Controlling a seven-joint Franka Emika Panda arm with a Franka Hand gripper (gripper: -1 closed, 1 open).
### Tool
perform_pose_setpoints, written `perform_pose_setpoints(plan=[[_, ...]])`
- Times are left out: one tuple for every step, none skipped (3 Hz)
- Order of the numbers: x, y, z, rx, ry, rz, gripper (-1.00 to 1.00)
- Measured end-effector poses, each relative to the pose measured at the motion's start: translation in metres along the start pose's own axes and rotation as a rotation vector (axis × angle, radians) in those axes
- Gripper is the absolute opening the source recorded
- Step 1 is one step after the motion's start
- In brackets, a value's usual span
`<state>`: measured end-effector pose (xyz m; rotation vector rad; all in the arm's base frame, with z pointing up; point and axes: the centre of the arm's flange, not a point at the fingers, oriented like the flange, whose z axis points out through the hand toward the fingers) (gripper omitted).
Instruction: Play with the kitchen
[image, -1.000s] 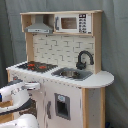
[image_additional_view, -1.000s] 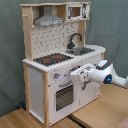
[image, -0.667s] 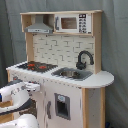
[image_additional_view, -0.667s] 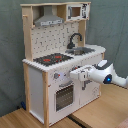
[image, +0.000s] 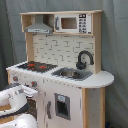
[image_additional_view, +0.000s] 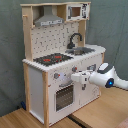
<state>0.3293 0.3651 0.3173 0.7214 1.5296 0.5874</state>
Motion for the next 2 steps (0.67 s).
perform_pose_setpoints(plan=[[0.012, 0.006, -0.026, -0.032, -0.004, 0.014, 1.00], [0.014, 0.010, -0.044, -0.051, -0.045, 0.024, 1.00]])
